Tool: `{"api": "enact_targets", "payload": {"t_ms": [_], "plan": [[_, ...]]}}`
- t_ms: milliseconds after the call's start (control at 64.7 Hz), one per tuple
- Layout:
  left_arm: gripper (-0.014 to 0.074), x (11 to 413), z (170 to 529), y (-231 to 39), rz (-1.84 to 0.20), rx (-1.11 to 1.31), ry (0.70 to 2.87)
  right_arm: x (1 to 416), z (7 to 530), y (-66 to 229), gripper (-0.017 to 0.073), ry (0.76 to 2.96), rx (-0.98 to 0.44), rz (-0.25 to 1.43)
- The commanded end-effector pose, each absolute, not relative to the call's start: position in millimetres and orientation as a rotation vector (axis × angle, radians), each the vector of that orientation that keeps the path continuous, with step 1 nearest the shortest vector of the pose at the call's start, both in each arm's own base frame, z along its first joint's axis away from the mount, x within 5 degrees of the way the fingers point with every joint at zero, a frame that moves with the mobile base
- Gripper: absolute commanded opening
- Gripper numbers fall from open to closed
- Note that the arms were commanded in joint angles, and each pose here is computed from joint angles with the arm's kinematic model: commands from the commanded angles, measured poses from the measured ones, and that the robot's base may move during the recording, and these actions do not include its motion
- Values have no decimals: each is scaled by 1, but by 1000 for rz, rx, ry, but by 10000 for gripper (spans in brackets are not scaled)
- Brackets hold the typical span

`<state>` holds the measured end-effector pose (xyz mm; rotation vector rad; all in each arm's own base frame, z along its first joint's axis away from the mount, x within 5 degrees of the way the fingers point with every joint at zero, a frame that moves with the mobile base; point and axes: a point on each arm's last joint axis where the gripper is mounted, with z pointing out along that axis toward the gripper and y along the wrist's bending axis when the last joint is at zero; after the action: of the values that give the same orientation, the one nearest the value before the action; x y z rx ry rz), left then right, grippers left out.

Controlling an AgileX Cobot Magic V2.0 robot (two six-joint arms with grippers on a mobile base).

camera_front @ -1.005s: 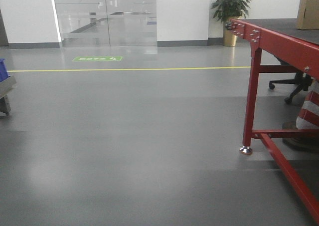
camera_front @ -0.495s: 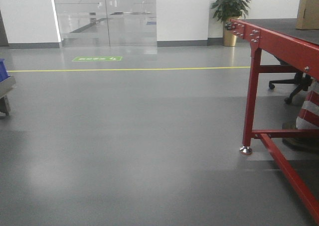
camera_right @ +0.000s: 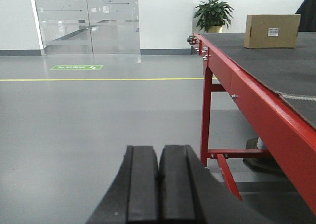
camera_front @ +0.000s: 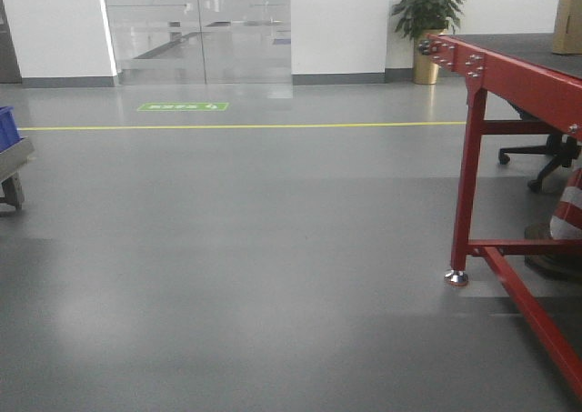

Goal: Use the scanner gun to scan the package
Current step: 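Drive the base forward and turn toward the red conveyor table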

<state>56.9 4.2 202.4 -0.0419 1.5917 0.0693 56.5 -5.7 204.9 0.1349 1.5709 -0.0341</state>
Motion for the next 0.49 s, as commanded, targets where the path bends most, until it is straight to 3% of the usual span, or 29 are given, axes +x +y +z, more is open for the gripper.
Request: {"api": "enact_targets", "payload": {"t_ms": [0,479], "plan": [[-111,56,206,4,65,-36,1564,56,207,-6,-153,1551,129,-40],[-111,56,206,0,16,13,1564,56,207,-6,-153,1551,129,-40]]}}
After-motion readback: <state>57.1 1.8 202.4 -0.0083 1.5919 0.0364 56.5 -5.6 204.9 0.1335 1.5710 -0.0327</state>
